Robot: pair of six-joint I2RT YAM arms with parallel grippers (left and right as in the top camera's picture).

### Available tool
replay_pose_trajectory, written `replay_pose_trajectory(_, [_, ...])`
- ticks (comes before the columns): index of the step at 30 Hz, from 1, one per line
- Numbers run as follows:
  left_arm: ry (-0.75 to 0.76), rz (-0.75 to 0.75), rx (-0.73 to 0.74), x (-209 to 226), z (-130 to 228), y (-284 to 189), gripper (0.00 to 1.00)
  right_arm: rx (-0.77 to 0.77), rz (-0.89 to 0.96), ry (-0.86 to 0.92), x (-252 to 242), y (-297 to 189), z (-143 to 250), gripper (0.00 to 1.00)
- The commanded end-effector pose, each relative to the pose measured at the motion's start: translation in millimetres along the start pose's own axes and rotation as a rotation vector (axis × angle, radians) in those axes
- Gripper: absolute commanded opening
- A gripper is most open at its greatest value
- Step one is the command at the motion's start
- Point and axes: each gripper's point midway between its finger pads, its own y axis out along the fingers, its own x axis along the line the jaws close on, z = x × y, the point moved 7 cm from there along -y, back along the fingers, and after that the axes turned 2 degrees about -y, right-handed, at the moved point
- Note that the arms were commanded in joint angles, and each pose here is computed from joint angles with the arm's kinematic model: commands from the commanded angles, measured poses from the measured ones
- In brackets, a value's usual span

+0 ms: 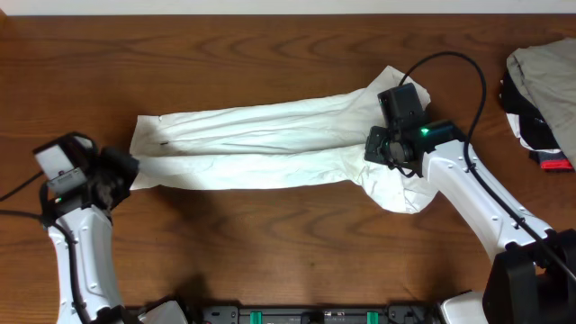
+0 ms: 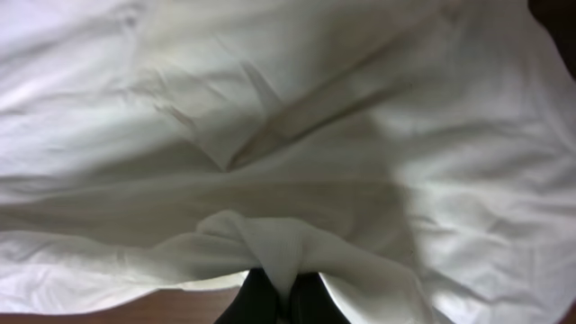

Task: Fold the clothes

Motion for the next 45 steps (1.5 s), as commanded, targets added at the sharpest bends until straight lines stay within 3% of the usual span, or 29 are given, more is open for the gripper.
replay_pose_trajectory(1, [0.011,-0.060,-0.081,-3,-9,-2,0.05,-0.040,-0.004,-0.014,1,-3,-11,0.01])
replay_pose_trajectory(8, [0.012,-0.127,-0.119,4,-15,6,0.06,-0.120,-0.010,-0.043,4,-4,-24,0.01])
replay_pose_trajectory(25, [-0.006,-0.178,-0.054,23,-17,58,0.06,-0.228,-0.031,-0.047,10,1,-44,0.01])
replay_pose_trajectory(36, [0.009,-0.134,-0.110,15,-27,59,0.06,-0.157,0.014,-0.059,8,55,-40,0.04])
replay_pose_trajectory(45, [0.018,-0.108,-0.143,11,-34,62,0.06,-0.202,0.011,-0.054,11,58,-47,0.04])
